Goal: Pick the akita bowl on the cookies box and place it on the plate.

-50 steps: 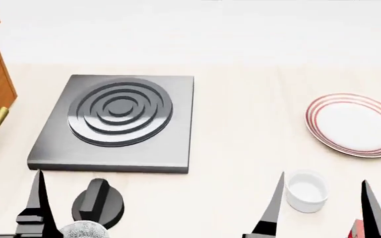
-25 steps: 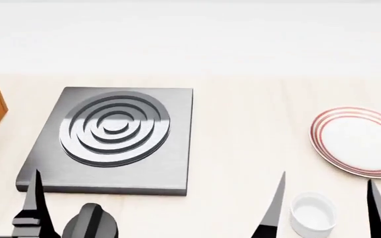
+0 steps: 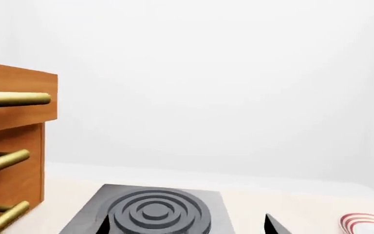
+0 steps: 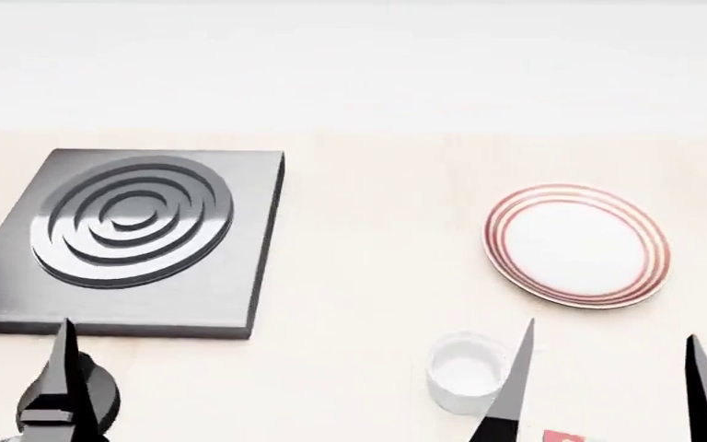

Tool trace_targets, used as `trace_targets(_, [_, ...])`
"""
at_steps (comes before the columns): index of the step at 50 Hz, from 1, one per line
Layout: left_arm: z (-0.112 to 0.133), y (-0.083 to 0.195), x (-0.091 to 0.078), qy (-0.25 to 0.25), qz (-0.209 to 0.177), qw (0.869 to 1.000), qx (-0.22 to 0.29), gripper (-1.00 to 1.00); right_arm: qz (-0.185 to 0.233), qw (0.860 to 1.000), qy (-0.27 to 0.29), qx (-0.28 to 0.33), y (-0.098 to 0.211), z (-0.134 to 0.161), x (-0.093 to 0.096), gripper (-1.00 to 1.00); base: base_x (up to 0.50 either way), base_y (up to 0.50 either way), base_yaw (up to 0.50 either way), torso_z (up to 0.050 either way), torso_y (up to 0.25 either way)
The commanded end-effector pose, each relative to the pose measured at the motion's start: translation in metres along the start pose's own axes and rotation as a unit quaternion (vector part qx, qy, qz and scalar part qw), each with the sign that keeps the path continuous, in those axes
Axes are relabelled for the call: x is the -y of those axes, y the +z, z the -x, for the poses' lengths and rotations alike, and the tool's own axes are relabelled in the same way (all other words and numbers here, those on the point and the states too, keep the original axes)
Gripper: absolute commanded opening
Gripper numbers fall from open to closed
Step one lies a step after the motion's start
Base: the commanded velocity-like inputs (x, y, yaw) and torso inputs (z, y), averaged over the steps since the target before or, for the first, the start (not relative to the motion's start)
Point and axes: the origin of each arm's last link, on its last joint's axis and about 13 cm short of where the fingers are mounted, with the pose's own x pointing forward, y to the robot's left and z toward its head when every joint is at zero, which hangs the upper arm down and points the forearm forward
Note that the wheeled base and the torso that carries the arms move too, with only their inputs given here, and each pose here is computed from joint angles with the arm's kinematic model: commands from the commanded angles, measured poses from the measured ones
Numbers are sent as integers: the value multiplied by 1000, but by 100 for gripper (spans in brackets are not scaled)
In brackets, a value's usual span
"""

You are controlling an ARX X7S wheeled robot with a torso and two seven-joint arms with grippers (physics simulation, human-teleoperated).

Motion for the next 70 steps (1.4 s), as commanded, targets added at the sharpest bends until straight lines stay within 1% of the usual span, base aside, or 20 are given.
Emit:
trace_targets(1, [0,-1,0,-1,0,1000,-1,100,-1,1000,-2,0,0,0,0,100,-148,-500,0,0,0])
trace_targets(12, [2,-1,2,-11,-1,1000,-5,100,-4,1000,2,1,1,0,1,100,-144,-500,0,0,0])
trace_targets(39, [0,0,0,-5,-1,1000,-4,100,-12,1000,14,2,2,2,1,100,-101,-500,0,0,0])
trace_targets(41, [0,0,0,-5,-1,1000,-4,100,-5,1000,8,-6,0,1,0,100,-44,-500,0,0,0])
trace_targets(42, [0,-1,0,-5,-1,1000,-4,100,-9,1000,13,-11,-1,1,0,100,-1,-500,0,0,0])
trace_targets(44, [0,-1,0,-5,-1,1000,-5,100,-8,1000,16,-9,-2,2,-1,100,0,0,0,0,0])
trace_targets(45, [0,-1,0,-4,-1,1000,-5,100,-16,1000,25,-4,-1,3,-1,100,0,0,0,0,0])
trace_targets(49, [0,-1,-1,-2,0,1000,-5,100,-17,1000,21,-5,0,2,-1,100,0,0,0,0,0])
trace_targets(50, [0,-1,-1,-1,0,1000,-6,100,-9,1000,14,-1,0,2,0,100,0,0,0,0,0])
trace_targets(51, [0,-1,-1,-1,0,1000,-6,100,-9,1000,16,2,-1,3,-1,100,351,-86,0,0,0])
trace_targets(52, [0,-1,-1,0,1,1000,-6,100,6,1000,11,0,-1,2,-1,100,500,-134,0,0,0])
trace_targets(65, [-1,-2,-1,2,2,1000,-10,100,-2,1000,18,-7,0,2,-1,100,500,-106,0,0,0])
trace_targets(68, [0,-2,-1,3,-3,1000,-5,100,-3,1000,22,-9,-1,2,-1,100,500,-100,0,0,0])
trace_targets(70, [0,-2,-2,-5,4,1000,2,100,-2,1000,22,-10,-1,2,-1,100,500,-94,0,11,0])
